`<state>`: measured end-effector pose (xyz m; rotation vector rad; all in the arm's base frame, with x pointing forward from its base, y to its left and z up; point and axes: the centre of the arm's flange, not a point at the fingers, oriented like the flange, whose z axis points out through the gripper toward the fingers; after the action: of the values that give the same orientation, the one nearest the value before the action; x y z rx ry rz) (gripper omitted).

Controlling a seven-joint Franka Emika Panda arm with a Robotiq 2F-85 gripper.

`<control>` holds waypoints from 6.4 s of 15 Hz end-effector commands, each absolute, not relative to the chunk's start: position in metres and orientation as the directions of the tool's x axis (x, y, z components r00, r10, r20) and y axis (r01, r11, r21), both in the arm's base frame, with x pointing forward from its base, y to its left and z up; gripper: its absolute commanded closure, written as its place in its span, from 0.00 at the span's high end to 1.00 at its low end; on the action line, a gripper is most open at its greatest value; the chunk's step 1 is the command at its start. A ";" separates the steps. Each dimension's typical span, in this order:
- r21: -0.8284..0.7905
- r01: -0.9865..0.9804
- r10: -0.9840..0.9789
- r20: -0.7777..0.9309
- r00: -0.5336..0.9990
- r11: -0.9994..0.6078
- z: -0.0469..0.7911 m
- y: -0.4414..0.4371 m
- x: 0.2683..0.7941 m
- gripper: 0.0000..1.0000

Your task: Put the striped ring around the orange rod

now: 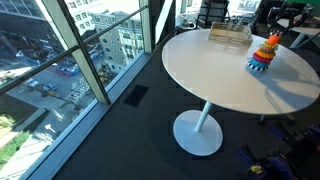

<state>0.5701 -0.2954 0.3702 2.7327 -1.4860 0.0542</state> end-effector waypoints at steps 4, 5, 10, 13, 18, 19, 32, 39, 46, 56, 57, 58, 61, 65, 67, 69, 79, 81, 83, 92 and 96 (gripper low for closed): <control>0.013 -0.851 -0.851 0.005 0.525 -0.525 0.369 -0.300 0.572 0.42; 0.015 -0.851 -0.851 -0.001 0.525 -0.525 0.371 -0.299 0.569 0.42; 0.027 -0.854 -0.854 -0.011 0.520 -0.520 0.372 -0.301 0.560 0.42; 0.029 -0.855 -0.856 -0.015 0.518 -0.518 0.371 -0.302 0.557 0.42; 0.033 -0.855 -0.855 -0.019 0.518 -0.518 0.369 -0.302 0.555 0.42; 0.033 -0.855 -0.855 -0.019 0.518 -0.518 0.368 -0.302 0.555 0.42; 0.024 -0.849 -0.850 0.007 0.527 -0.527 0.363 -0.302 0.553 1.00; 0.008 -0.847 -0.846 0.032 0.532 -0.532 0.359 -0.304 0.553 1.00; 0.003 -0.841 -0.841 0.028 0.541 -0.541 0.359 -0.300 0.550 0.34; -0.012 -0.769 -0.769 0.015 0.639 -0.640 0.378 -0.268 0.541 0.20; -0.013 -0.760 -0.760 0.016 0.650 -0.650 0.380 -0.262 0.539 0.20; -0.012 -0.750 -0.750 0.016 0.661 -0.661 0.380 -0.257 0.538 0.20; -0.010 -0.726 -0.726 0.015 0.687 -0.688 0.381 -0.240 0.535 0.20; 0.005 -0.690 -0.690 0.011 0.724 -0.724 0.380 -0.213 0.535 0.20; 0.030 -0.670 -0.670 0.014 0.742 -0.742 0.379 -0.202 0.533 0.20; 0.052 -0.645 -0.645 0.013 0.764 -0.762 0.379 -0.192 0.528 0.20; 0.075 -0.571 -0.572 0.011 0.820 -0.818 0.372 -0.162 0.502 0.20; 0.062 -0.568 -0.568 0.015 0.823 -0.821 0.369 -0.159 0.500 0.20; 0.054 -0.562 -0.562 0.020 0.827 -0.825 0.365 -0.158 0.498 0.20; 0.015 -0.525 -0.524 0.041 0.851 -0.851 0.372 -0.157 0.489 0.84; 0.016 -0.480 -0.480 0.030 0.877 -0.877 0.391 -0.154 0.486 1.00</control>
<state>0.4972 -0.1560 0.3719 2.9811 -0.8287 0.0444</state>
